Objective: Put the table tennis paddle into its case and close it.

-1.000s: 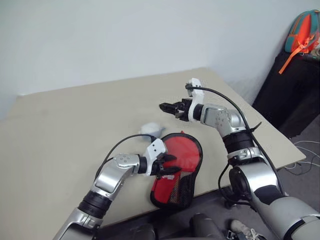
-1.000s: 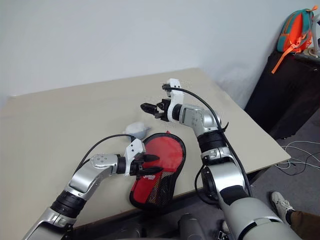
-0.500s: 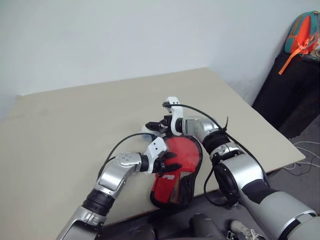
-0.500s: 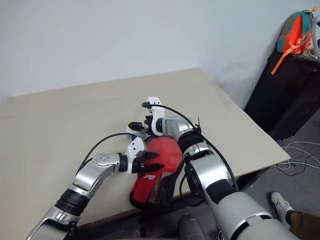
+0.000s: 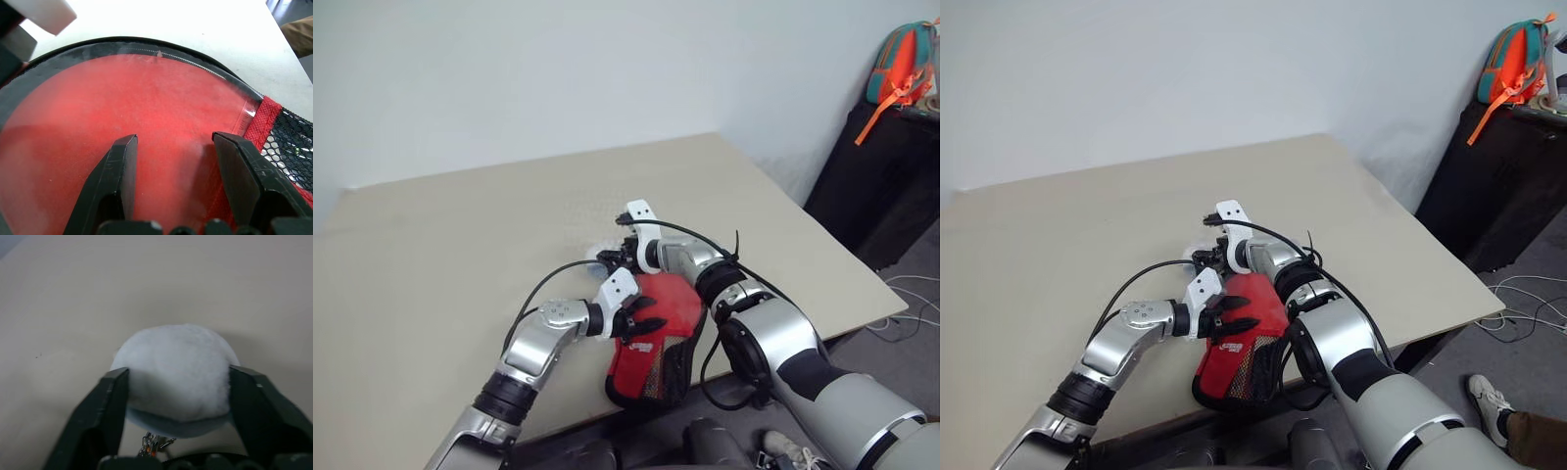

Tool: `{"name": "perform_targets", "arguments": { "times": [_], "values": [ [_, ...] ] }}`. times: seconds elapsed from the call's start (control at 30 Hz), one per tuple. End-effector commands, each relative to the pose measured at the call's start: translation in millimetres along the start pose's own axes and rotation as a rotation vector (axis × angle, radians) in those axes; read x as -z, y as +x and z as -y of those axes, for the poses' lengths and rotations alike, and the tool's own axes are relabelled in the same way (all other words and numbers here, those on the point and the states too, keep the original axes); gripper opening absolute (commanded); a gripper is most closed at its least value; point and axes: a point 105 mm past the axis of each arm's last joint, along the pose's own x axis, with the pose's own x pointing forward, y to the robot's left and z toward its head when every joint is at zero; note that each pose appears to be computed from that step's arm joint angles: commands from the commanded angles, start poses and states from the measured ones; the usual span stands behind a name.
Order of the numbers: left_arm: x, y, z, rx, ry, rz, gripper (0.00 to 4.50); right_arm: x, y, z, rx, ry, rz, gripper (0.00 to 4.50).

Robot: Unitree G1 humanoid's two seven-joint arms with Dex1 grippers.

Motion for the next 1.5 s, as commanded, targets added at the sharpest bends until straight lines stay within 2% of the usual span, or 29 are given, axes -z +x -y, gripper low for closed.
{"name": "perform_targets", "arguments": {
  "times": [0.03,0.2,0.23,0.37,0.43,0.53,0.83,1.03,1.17,1.3,1.5],
  "values": [
    [37,-2,-1,-0.034,-0.083,-0.122,2.56,-18,1,-10,-0.018,-0.06,0.029,1.89],
    [38,-2,0,-0.038,-0.096,-0.123,2.56,-14,1,-8,-0.015,-0.036,0.021,0.17],
    [38,-2,0,-0.039,-0.098,-0.123,2.56,-16,1,-8,-0.011,-0.033,0.033,0.04],
    [39,-2,-1,-0.042,-0.107,-0.125,2.56,-37,-6,4,0.055,0.002,0.146,0.04],
    [39,-2,-2,-0.041,-0.109,-0.127,2.56,-55,-17,19,0.133,0.055,0.237,0.04],
    [40,-1,-2,-0.036,-0.119,-0.135,2.56,-69,-31,39,0.228,0.084,0.297,0.04],
    [41,2,3,-0.021,-0.144,-0.14,2.56,-73,-89,106,0.429,0.079,0.328,0.04],
    [42,3,8,-0.006,-0.143,-0.148,2.56,-40,-144,154,0.512,0.112,0.268,0.04],
    [43,3,9,-0.001,-0.145,-0.15,2.56,-15,-172,163,0.503,0.145,0.229,0.04],
    [44,3,11,0.011,-0.146,-0.156,2.56,12,-209,149,0.424,0.142,0.214,0.04],
    [44,3,14,0.026,-0.15,-0.166,2.56,40,-241,115,0.307,0.101,0.172,0.04]
  ]
}}
